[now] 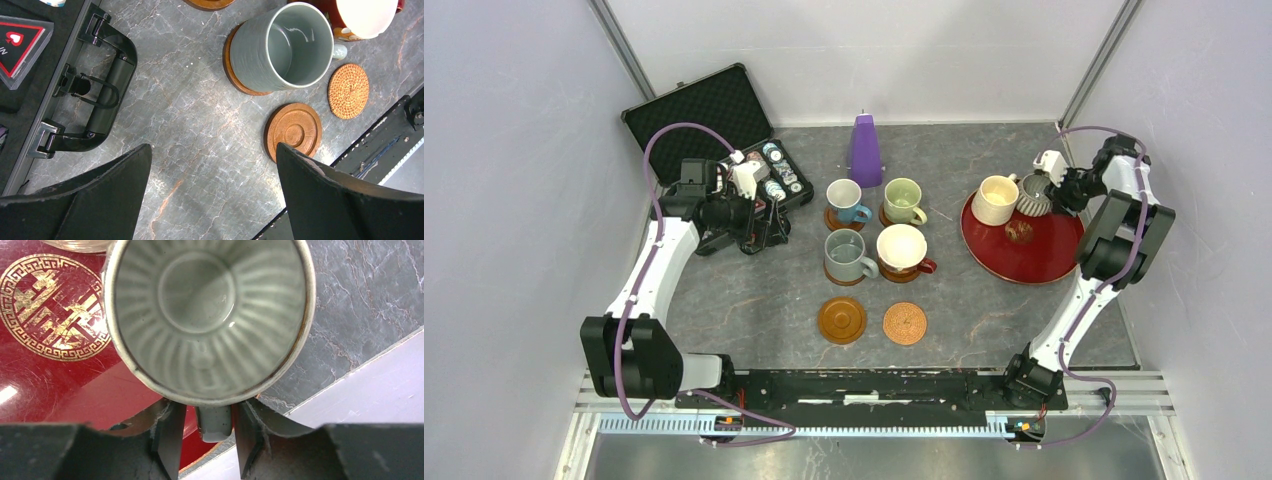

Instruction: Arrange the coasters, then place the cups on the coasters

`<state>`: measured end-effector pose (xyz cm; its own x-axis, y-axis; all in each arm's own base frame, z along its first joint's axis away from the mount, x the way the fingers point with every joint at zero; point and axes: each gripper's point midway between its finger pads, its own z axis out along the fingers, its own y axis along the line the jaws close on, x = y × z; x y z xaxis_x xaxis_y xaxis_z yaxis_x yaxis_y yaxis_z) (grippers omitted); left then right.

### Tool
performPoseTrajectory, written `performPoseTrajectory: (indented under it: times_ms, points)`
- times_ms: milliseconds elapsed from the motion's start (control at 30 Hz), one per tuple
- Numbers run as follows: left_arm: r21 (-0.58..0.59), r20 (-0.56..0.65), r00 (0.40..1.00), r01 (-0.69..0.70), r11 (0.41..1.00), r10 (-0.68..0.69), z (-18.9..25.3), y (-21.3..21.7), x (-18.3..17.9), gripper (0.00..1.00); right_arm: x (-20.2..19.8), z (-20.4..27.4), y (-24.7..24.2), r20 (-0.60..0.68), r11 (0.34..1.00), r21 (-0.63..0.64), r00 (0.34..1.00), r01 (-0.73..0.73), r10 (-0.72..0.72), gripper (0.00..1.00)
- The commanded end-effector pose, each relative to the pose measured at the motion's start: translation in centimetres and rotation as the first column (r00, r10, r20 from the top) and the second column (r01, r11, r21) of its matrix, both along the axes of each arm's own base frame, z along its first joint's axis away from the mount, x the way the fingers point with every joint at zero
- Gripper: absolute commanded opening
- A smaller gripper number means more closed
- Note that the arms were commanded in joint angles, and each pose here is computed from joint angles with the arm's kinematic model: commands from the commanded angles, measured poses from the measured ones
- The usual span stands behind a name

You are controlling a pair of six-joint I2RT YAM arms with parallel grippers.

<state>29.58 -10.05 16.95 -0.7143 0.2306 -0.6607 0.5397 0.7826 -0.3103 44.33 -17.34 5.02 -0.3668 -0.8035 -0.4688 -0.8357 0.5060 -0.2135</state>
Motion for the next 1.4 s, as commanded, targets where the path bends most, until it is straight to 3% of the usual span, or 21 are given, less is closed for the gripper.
performPoseTrajectory:
  times_ms: [0,133,267,633,967,1167,1367]
  points:
    - [0.013,0.046,0.999,0.006,1.0,-0.007,0.5,0.2,0.7,1.0,-0.4,1.3,1.2,0.028,0.999,0.037,0.999,-0.028,0.027,0.4]
    - [0.013,0.048,0.999,0.007,1.0,-0.007,0.6,0.2,0.7,1.0,-1.4,1.4,1.1,0.025,0.999,0.029,1.0,-0.013,0.013,0.25]
    - [0.013,0.051,0.999,0.005,1.0,-0.006,0.7,0.2,0.6,1.0,-2.8,1.9,1.2,0.009,0.999,0.048,1.0,0.023,-0.024,0.0]
    - [0.0,0.057,0.998,0.01,1.0,-0.01,1.0,0.0,0.4,1.0,-6.9,6.3,3.5,0.092,0.972,0.176,0.981,0.154,-0.172,0.0]
    - [-0.018,0.057,0.998,0.01,1.0,-0.009,1.4,-0.2,0.3,1.0,-9.2,12.2,7.7,0.077,0.855,0.384,0.911,0.348,-0.405,0.0]
    - [-0.022,0.058,0.998,-0.014,1.0,0.015,1.4,-0.1,0.7,1.0,-10.4,16.0,13.4,0.06,0.827,0.422,0.899,0.371,-0.434,0.0]
    - [-0.017,0.064,0.997,-0.035,0.999,0.036,1.6,0.1,0.6,1.0,-11.7,17.5,20.9,0.062,0.839,0.456,0.929,0.298,-0.364,0.0]
